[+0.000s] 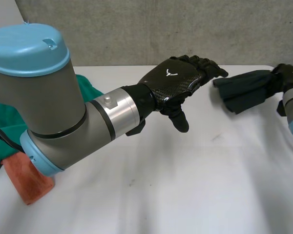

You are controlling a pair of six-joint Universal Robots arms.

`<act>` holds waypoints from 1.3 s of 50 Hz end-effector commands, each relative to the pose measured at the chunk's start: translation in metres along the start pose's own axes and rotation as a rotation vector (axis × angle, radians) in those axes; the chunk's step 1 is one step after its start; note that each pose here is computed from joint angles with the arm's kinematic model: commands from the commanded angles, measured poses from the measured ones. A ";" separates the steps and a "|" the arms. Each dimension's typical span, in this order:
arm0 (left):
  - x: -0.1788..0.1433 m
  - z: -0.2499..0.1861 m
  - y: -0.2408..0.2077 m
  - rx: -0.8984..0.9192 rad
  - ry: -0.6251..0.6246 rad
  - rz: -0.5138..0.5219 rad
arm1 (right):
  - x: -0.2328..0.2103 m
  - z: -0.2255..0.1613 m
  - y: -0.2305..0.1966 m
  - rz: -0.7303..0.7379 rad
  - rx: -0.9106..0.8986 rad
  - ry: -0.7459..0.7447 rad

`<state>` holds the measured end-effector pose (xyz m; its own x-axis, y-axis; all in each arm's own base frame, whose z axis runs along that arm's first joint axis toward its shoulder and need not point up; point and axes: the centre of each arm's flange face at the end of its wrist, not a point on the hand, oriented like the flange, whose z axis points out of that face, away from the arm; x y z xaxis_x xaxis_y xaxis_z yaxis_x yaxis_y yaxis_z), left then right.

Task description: Fold the laundry.

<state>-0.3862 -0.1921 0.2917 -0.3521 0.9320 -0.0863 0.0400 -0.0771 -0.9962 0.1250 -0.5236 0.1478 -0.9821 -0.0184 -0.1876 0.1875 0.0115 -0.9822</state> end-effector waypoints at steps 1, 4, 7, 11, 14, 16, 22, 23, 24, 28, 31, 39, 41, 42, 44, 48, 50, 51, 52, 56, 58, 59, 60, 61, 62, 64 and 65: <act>0.000 0.001 0.000 -0.001 -0.003 -0.011 | 0.055 0.027 0.003 -0.006 0.034 0.105; 0.001 0.001 0.002 -0.006 -0.001 -0.017 | 0.072 0.030 0.006 -0.005 0.019 0.098; 0.001 0.001 0.003 -0.007 -0.001 -0.020 | 0.081 0.029 0.008 -0.003 -0.003 0.099; 0.001 0.002 0.004 -0.007 0.001 -0.020 | 0.105 0.030 0.002 -0.006 -0.002 0.138; 0.002 0.003 0.004 -0.006 0.004 -0.019 | 0.110 0.030 -0.001 -0.010 -0.001 0.138; 0.003 0.003 0.005 -0.005 0.007 -0.020 | 0.112 0.029 0.000 -0.024 -0.008 0.143; 0.004 0.003 0.004 -0.005 0.008 -0.020 | 0.129 0.022 -0.005 -0.333 -0.043 0.356; 0.005 0.003 0.004 -0.004 0.010 -0.019 | 0.131 0.021 -0.008 -0.394 -0.048 0.394; 0.005 0.003 0.003 -0.002 0.010 -0.019 | 0.134 0.020 -0.011 -0.448 -0.052 0.428; 0.006 0.002 0.000 0.004 0.011 -0.015 | 0.120 0.019 -0.032 -0.540 -0.003 0.365; 0.003 0.002 -0.001 0.008 -0.005 -0.012 | 0.103 0.005 -0.067 -0.552 0.046 0.293; -0.045 -0.013 -0.020 0.038 -0.306 0.026 | 0.017 -0.049 -0.101 -0.598 0.217 -0.026; -0.076 -0.026 -0.023 0.035 -0.443 0.041 | -0.011 -0.074 -0.099 -0.617 0.207 -0.156; -0.085 -0.031 -0.024 0.030 -0.483 0.045 | -0.023 -0.092 -0.096 -0.635 0.185 -0.230; -0.114 -0.047 -0.020 -0.004 -0.600 0.078 | -0.032 -0.108 -0.088 -0.658 0.153 -0.300; -0.166 -0.081 0.012 -0.163 -0.773 0.194 | -0.044 -0.152 -0.071 -0.758 0.069 -0.428; -0.187 -0.095 0.023 -0.230 -0.830 0.247 | -0.047 -0.164 -0.069 -0.800 0.057 -0.452; -0.194 -0.100 0.026 -0.253 -0.848 0.271 | -0.048 -0.172 -0.065 -0.837 0.046 -0.465; -0.210 -0.111 0.037 -0.311 -0.876 0.307 | -0.049 -0.176 -0.062 -0.856 0.041 -0.468; -0.249 -0.131 0.078 -0.438 -0.933 0.316 | -0.058 -0.191 -0.045 -0.904 0.008 -0.516; -0.262 -0.138 0.093 -0.461 -0.950 0.297 | -0.061 -0.196 -0.040 -0.916 -0.001 -0.530; -0.271 -0.141 0.104 -0.473 -0.959 0.295 | -0.061 -0.199 -0.035 -0.917 -0.015 -0.538; -0.276 -0.141 0.112 -0.478 -0.961 0.292 | -0.062 -0.201 -0.033 -0.915 -0.020 -0.545; -0.280 -0.141 0.118 -0.479 -0.962 0.290 | -0.062 -0.202 -0.031 -0.913 -0.024 -0.549; -0.283 -0.141 0.124 -0.478 -0.959 0.290 | -0.062 -0.204 -0.029 -0.906 -0.032 -0.554; -0.295 -0.139 0.138 -0.462 -0.950 0.300 | -0.062 -0.205 -0.028 -0.902 -0.038 -0.557; -0.298 -0.138 0.141 -0.458 -0.949 0.304 | -0.062 -0.205 -0.027 -0.902 -0.040 -0.558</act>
<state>-0.1533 -0.4066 0.2085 -0.8355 0.2222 -0.5026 0.5294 0.0801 -0.8446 0.1746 -0.3211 0.1945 -0.6059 -0.4741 0.6388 -0.6219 -0.2184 -0.7520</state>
